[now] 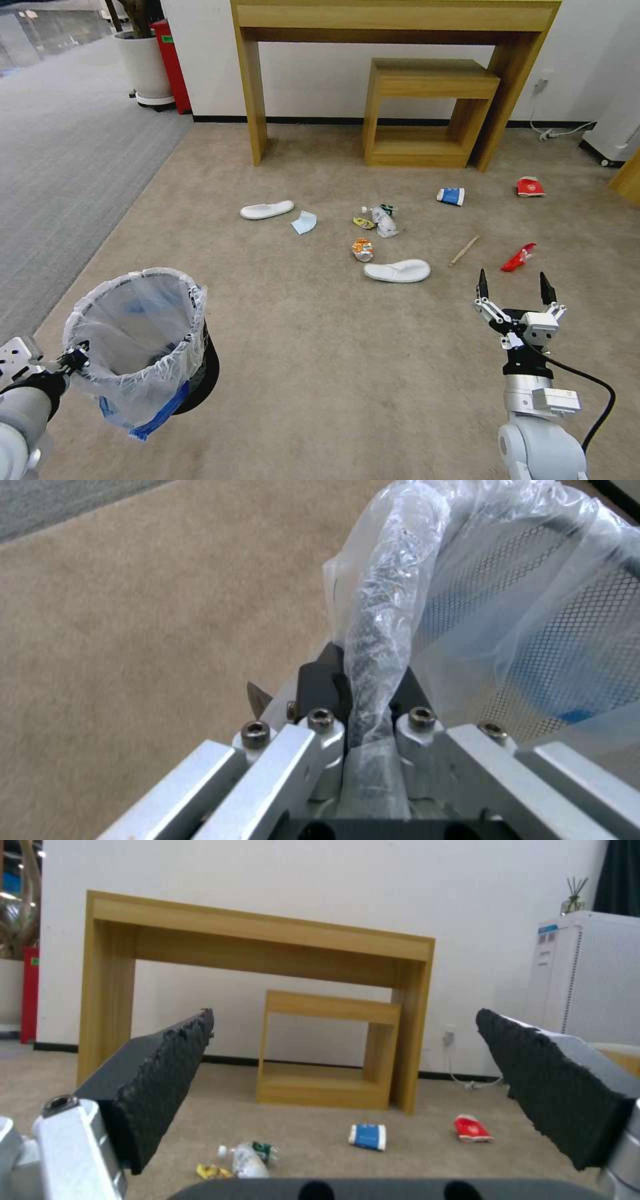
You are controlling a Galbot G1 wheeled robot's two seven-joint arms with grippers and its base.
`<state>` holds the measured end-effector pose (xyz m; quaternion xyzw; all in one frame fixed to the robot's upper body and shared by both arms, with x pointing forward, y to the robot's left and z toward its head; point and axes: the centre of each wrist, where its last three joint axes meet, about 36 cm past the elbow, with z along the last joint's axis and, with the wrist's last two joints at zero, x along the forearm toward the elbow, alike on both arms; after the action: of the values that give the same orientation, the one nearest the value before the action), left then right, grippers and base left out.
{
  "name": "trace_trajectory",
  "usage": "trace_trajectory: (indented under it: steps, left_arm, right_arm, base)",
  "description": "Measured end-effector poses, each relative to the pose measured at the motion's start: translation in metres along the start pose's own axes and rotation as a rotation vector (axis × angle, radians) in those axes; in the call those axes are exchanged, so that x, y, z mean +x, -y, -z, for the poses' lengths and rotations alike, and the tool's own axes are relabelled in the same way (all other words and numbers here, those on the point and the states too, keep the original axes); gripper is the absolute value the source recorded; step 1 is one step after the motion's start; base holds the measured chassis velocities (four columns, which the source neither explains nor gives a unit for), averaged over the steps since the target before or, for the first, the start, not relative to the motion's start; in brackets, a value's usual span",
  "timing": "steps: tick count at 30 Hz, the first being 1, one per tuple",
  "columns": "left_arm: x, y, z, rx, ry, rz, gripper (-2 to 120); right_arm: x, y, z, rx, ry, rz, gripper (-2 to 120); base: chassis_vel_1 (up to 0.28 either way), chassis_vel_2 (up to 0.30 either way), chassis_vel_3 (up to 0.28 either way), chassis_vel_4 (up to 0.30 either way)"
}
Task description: Pick up the trash bin and place the garbage on the floor into it.
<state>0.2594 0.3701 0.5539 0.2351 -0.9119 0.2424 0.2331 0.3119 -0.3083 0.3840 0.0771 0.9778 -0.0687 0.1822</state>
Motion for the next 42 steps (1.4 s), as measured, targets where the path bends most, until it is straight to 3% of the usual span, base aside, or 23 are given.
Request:
trace_trajectory:
  steps: [23,42]
  left_arm:
    - [0.0060,0.0013,-0.0030,0.003,-0.003,-0.005,3]
    - [0.0074,0.0018,-0.0048,-0.003,-0.006,-0.005,3]
  right_arm:
    - [0.0001,0.0006,0.0037,-0.003,0.008,-0.006,100]
    - [-0.0011,-0.0007,0.0037,-0.012,0.012,-0.004,100]
  base:
    - [-0.046,0.190,0.053,-0.185]
    - [-0.280,0.263,0.267,-0.265]
